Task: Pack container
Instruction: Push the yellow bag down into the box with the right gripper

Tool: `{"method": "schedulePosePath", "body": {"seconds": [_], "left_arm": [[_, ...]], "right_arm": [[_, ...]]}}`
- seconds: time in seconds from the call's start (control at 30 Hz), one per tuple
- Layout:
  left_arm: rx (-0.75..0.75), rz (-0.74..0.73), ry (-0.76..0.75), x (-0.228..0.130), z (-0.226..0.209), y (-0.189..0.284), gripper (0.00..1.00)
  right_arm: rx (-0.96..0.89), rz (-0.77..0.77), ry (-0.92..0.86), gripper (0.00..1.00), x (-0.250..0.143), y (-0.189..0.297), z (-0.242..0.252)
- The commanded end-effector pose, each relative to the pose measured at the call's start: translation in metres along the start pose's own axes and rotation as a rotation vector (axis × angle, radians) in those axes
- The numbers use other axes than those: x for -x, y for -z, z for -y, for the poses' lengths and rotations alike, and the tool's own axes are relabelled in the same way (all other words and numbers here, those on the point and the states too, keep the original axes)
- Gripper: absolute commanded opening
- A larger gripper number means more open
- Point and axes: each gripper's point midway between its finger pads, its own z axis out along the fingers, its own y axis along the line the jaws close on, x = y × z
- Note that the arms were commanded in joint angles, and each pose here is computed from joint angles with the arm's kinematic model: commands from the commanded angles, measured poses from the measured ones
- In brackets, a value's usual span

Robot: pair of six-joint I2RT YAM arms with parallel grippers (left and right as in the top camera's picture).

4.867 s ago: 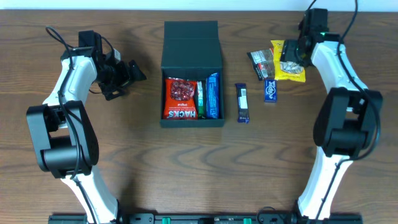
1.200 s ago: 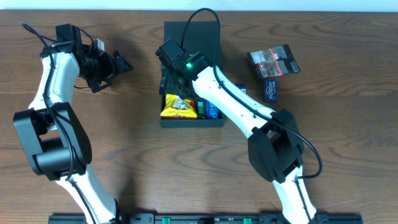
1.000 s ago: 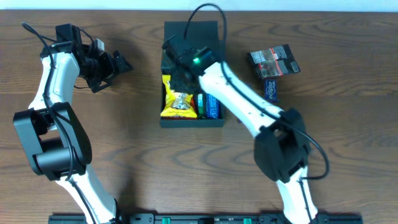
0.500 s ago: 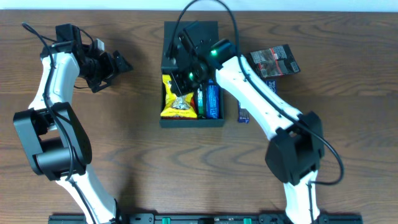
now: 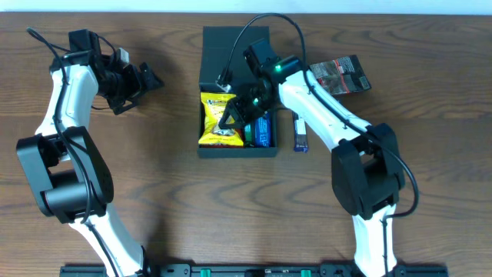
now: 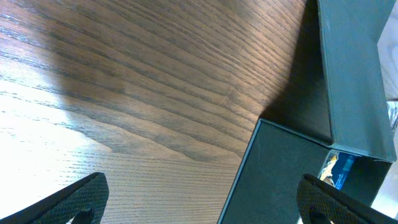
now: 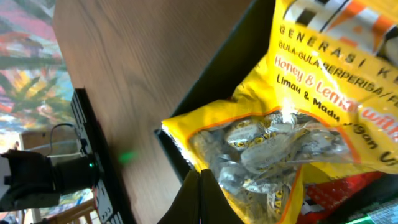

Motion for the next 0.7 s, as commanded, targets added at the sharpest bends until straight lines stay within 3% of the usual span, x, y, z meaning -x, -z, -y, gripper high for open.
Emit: {"method": "schedulePosePath", "body": {"seconds": [0.0, 0.37, 0.67], "left_arm": [[-0.011, 0.026, -0.021, 0.007, 0.008, 0.009, 0.98], [-0.007, 0.027, -0.021, 0.007, 0.008, 0.009, 0.97], [-0.006, 0.027, -0.021, 0.007, 0.008, 0.009, 0.98]], "right_arm": [[0.028, -0.025, -0.014, 0.01, -0.01, -0.015, 0.008], [-0.064, -0.065, -0.134, 0.01, -0.024, -0.048, 0.054], [-0.058, -0.03, -0.097, 0.01, 0.001, -0.03, 0.036]]}}
